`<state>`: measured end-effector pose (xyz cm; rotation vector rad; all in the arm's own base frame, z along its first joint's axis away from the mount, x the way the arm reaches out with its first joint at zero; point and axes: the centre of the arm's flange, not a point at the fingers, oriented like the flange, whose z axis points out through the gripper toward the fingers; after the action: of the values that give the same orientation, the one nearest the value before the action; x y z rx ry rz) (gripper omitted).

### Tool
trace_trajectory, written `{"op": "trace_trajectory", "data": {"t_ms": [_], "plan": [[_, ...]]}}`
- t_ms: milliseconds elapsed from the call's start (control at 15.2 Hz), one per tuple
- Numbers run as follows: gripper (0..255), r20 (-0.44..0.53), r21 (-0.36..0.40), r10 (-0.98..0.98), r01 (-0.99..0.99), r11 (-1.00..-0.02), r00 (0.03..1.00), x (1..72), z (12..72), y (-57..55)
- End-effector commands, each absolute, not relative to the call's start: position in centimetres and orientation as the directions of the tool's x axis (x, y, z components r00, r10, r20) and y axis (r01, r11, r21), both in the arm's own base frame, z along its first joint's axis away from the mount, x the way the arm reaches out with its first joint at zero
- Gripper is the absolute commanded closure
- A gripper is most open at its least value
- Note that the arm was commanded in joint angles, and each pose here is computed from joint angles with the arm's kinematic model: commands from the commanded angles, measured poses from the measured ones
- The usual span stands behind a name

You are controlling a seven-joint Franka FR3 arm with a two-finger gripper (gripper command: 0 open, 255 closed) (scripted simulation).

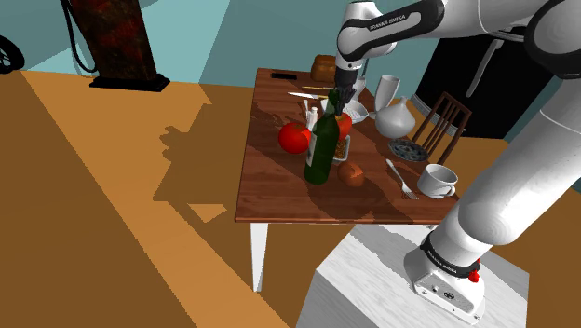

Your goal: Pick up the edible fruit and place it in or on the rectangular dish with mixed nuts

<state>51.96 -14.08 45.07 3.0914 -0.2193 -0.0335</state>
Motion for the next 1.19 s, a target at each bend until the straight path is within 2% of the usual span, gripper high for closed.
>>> {"op": "trace_trajectory", "data": {"t_ms": [0,264,330,660,924,1122], "plan": [[255,-0.018,0.044,-0.142,-0.141,-0.989,0.99,52.0,45.0,-14.1],[255,-0.018,0.044,-0.142,-0.141,-0.989,0.99,52.0,45.0,-14.1],[0,-0.018,0.044,-0.142,-0.141,-0.989,0.99,52.0,45.0,-14.1],[0,-0.018,0.044,-0.142,-0.141,-0.989,0.99,52.0,45.0,-14.1],[0,-0.018,0.044,-0.142,-0.141,-0.989,0.99,52.1,50.0,-13.9],[0,-0.018,0.044,-0.142,-0.141,-0.989,0.99,52.1,50.0,-13.9]]}}
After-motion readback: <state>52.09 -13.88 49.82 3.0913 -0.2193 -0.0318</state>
